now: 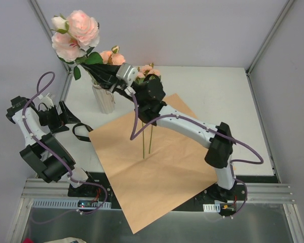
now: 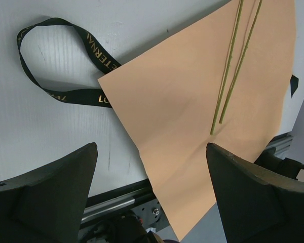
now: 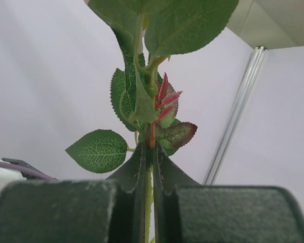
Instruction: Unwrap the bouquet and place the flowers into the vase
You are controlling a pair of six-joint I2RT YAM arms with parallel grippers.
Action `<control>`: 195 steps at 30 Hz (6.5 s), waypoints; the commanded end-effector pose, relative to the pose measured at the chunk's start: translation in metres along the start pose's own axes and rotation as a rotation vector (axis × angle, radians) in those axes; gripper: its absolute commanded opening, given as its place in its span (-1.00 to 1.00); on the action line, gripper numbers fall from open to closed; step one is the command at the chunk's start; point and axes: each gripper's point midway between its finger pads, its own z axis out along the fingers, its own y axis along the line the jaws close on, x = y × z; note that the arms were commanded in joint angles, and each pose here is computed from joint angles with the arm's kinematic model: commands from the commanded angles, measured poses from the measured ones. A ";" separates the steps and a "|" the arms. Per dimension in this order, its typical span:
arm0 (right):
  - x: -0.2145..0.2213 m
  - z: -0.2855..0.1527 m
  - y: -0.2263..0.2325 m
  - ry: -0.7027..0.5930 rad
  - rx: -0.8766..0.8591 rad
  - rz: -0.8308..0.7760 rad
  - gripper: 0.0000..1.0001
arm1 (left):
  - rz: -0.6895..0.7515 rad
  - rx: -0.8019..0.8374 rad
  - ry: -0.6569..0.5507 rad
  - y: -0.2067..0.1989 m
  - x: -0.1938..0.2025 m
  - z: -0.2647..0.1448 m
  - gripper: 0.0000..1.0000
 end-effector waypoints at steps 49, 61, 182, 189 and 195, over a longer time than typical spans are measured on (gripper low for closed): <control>0.203 -0.036 -0.073 0.455 0.263 0.258 -0.01 | 0.080 0.023 0.029 -0.008 0.013 -0.018 0.75; 0.162 -0.150 -0.036 0.922 0.219 0.325 0.60 | 0.053 0.085 0.023 -0.016 0.016 -0.013 0.75; 0.020 0.019 -0.075 -0.112 0.183 -0.035 -0.99 | 0.116 0.079 0.057 -0.014 0.017 -0.018 0.84; 0.055 0.014 -0.090 -0.065 0.216 -0.042 -0.99 | 0.110 0.079 0.074 -0.009 0.017 -0.015 0.84; 0.084 0.008 -0.095 -0.025 0.236 -0.045 -0.99 | 0.101 0.078 0.078 -0.006 0.016 -0.014 0.83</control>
